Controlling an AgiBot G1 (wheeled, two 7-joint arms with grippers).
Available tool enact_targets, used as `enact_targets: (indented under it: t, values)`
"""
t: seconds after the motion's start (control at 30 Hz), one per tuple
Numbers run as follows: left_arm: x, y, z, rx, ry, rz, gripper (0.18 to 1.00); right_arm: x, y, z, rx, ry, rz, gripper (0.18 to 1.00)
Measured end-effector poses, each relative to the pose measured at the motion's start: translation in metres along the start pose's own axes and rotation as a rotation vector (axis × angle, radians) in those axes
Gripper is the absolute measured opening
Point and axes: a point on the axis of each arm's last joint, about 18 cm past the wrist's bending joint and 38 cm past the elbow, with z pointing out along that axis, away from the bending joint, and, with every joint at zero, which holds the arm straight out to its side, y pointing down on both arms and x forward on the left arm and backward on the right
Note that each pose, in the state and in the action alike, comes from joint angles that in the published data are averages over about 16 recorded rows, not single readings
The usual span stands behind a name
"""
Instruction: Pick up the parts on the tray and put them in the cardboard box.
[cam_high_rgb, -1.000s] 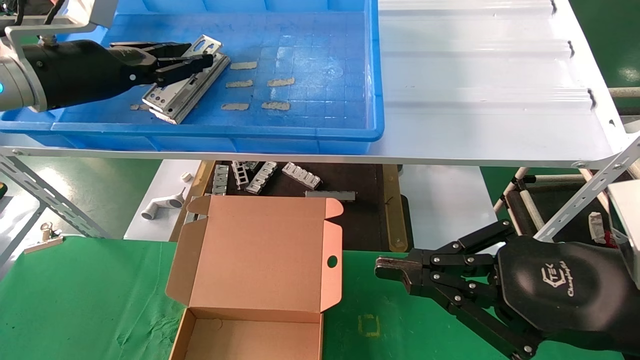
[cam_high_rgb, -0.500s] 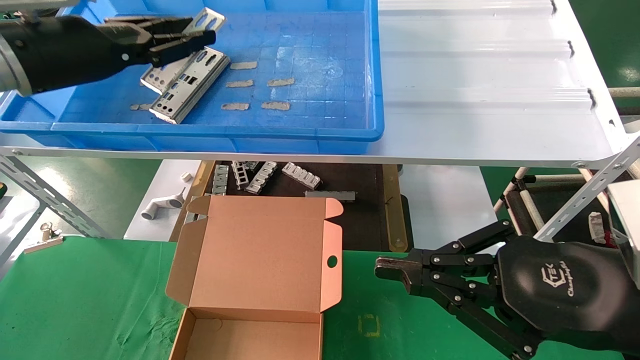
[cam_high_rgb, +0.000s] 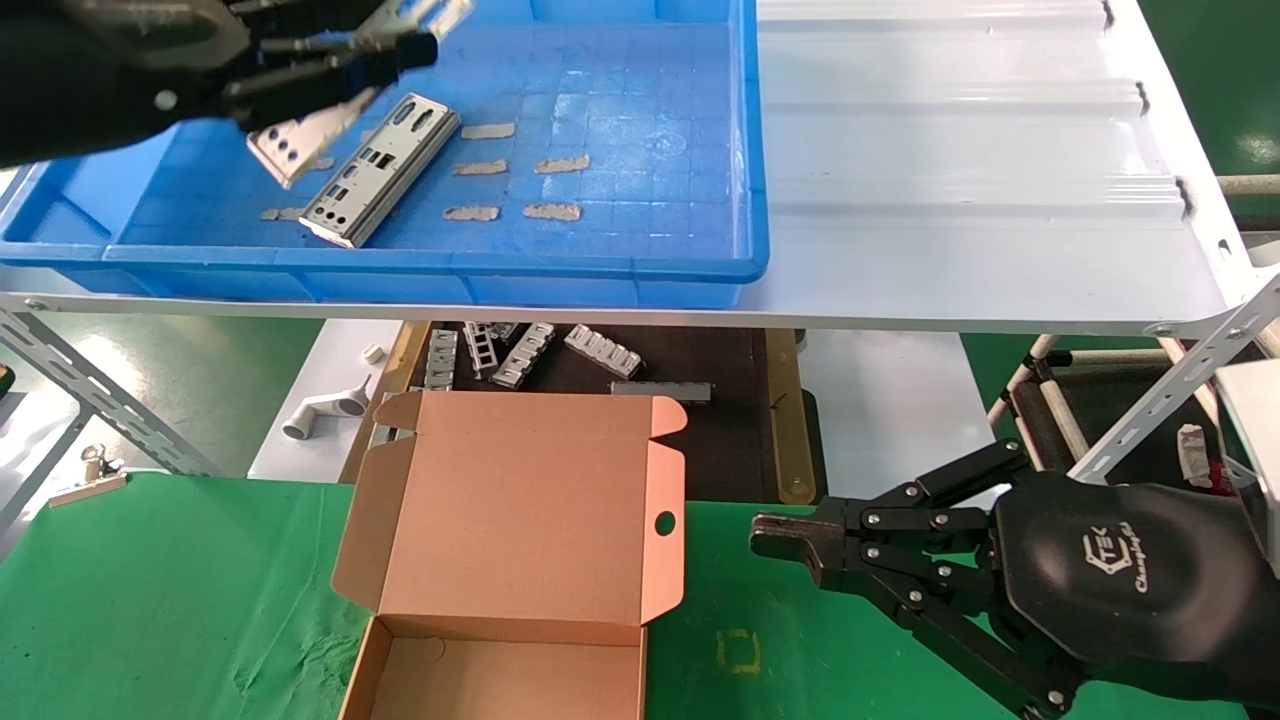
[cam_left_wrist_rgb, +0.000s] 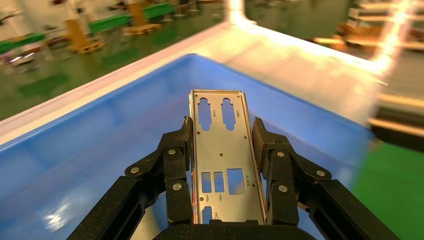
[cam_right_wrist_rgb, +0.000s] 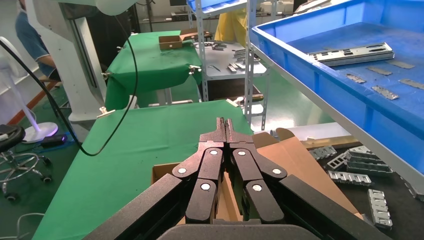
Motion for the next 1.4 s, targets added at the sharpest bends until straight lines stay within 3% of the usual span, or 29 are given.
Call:
enact_targets:
  t: [0.33,0.6,0.77,1.03,1.4]
  values:
    - [0.063,-0.008,-0.026,0.007,0.269,0.138,0.455,0.0,0.0,0.0,0.0,0.0,0.0,0.191]
    - [0.111,0.012,-0.039,-0.058,0.462,0.222,0.455,0.0,0.0,0.0,0.0,0.0,0.0,0.191]
    - [0.136,0.046,-0.04,-0.156,0.558,0.219,0.455,0.0,0.0,0.0,0.0,0.0,0.0,0.191]
    - [0.171,0.121,-0.035,-0.336,0.661,0.164,0.455,0.0,0.0,0.0,0.0,0.0,0.0,0.191]
    - [0.203,0.211,-0.015,-0.476,0.674,0.117,0.454,0.0,0.0,0.0,0.0,0.0,0.0,0.191]
